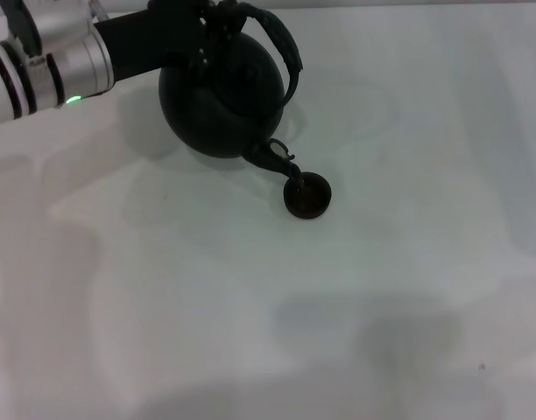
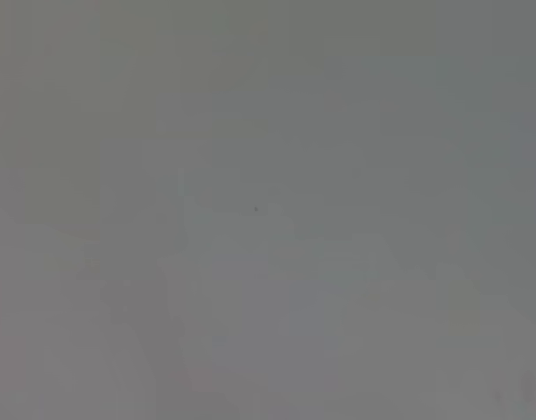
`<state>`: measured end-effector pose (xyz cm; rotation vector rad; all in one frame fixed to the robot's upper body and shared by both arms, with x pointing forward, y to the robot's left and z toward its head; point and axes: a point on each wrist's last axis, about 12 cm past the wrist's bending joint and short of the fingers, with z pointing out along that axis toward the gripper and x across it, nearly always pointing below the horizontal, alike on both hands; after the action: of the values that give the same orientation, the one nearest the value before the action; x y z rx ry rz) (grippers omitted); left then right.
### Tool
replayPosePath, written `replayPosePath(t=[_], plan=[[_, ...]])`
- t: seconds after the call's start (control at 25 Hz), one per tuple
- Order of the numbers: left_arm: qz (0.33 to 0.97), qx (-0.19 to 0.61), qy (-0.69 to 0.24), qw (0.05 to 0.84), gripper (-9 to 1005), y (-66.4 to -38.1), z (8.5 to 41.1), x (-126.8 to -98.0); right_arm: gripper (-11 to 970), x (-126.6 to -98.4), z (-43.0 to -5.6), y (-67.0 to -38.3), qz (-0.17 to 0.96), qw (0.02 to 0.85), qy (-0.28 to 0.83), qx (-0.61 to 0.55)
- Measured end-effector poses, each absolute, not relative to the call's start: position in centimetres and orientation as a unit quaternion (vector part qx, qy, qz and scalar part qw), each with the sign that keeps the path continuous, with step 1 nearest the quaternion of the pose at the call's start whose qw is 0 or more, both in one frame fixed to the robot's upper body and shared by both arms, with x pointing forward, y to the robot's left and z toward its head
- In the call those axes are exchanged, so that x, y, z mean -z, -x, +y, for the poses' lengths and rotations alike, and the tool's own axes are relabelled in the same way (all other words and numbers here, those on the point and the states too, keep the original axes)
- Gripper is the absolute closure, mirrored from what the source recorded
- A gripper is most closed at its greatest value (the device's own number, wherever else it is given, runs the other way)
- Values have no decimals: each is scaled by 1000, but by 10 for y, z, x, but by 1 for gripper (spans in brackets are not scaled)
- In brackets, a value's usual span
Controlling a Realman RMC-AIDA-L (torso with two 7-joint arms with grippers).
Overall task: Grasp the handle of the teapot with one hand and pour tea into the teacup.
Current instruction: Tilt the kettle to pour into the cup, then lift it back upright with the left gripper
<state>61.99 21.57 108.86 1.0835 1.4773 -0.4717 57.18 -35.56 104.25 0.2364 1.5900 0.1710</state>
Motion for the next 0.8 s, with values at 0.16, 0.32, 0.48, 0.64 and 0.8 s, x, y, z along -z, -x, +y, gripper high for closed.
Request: replayPosePath(t=[0.16, 0.32, 0.48, 0.64, 0.8], plan=[[631, 203, -471, 582, 863, -621, 213, -1090, 114, -1042, -356, -572, 711, 691, -107, -76], [630, 203, -473, 582, 864, -622, 212, -1091, 115, -1042, -356, -572, 711, 691, -106, -76], [629, 202, -474, 582, 864, -624, 212, -1092, 115, -1042, -356, -572, 711, 691, -107, -76], [629, 201, -474, 582, 862, -624, 211, -1092, 114, -1042, -357, -571, 711, 691, -108, -75], [629, 201, -474, 582, 863, -624, 211, -1092, 114, -1042, -357, -571, 711, 691, -109, -74]])
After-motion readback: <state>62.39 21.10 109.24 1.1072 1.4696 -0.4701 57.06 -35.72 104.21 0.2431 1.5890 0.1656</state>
